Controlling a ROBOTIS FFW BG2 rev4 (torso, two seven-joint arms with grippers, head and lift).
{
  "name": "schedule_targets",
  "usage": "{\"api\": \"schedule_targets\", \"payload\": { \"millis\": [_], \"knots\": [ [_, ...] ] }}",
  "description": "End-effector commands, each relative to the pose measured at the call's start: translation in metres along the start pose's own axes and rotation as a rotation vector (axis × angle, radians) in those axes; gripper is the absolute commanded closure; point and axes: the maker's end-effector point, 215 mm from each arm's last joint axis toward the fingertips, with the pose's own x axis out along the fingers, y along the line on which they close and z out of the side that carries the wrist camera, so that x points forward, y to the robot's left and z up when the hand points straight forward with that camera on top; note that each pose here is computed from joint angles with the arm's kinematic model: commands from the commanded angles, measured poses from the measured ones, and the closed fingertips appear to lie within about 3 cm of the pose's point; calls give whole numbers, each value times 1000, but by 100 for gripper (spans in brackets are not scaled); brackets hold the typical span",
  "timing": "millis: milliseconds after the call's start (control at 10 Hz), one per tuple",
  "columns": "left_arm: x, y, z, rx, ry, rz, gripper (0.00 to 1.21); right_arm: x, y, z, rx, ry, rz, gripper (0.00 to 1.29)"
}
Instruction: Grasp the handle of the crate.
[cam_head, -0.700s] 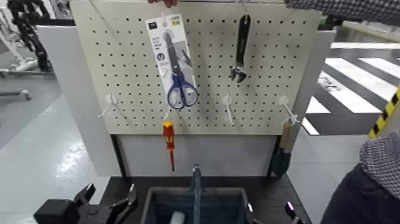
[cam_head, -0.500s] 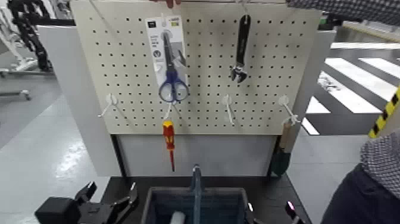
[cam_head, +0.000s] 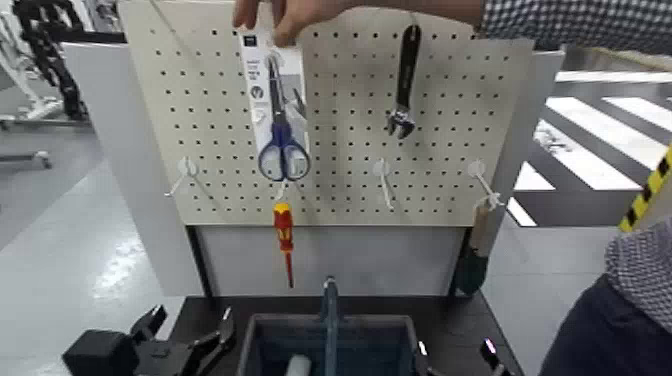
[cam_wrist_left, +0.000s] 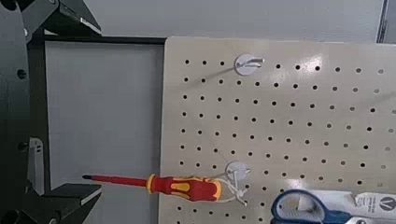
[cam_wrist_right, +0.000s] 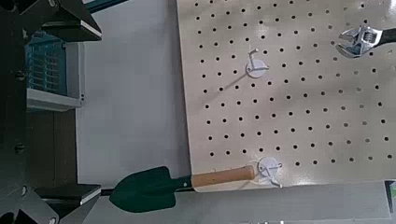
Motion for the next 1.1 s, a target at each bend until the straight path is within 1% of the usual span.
{"api": "schedule_targets", "payload": {
  "millis": [100,300,500,700,800,900,1000,1100],
  "knots": [
    [10,-9,-6,-77,38,-59,12,0,0,-3,2,9,-1,15],
    [17,-19,-14,-187,93,-126,12,0,1,-5,2,16,1,15],
    [24,-37,-18,-304,151,-212,12,1,1,-6,1,21,1,15],
    [27,-59,-24,-414,225,-299,12,1,1,-7,3,25,3,15],
    [28,-76,-27,-481,254,-375,12,1,1,-8,5,27,2,15],
    [29,-90,-30,-540,278,-427,12,1,1,-8,4,26,2,15],
    [30,-99,-27,-558,309,-470,12,1,1,-8,6,27,4,15],
    [30,-112,-23,-574,351,-538,12,1,1,-9,6,28,3,15]
  ]
}}
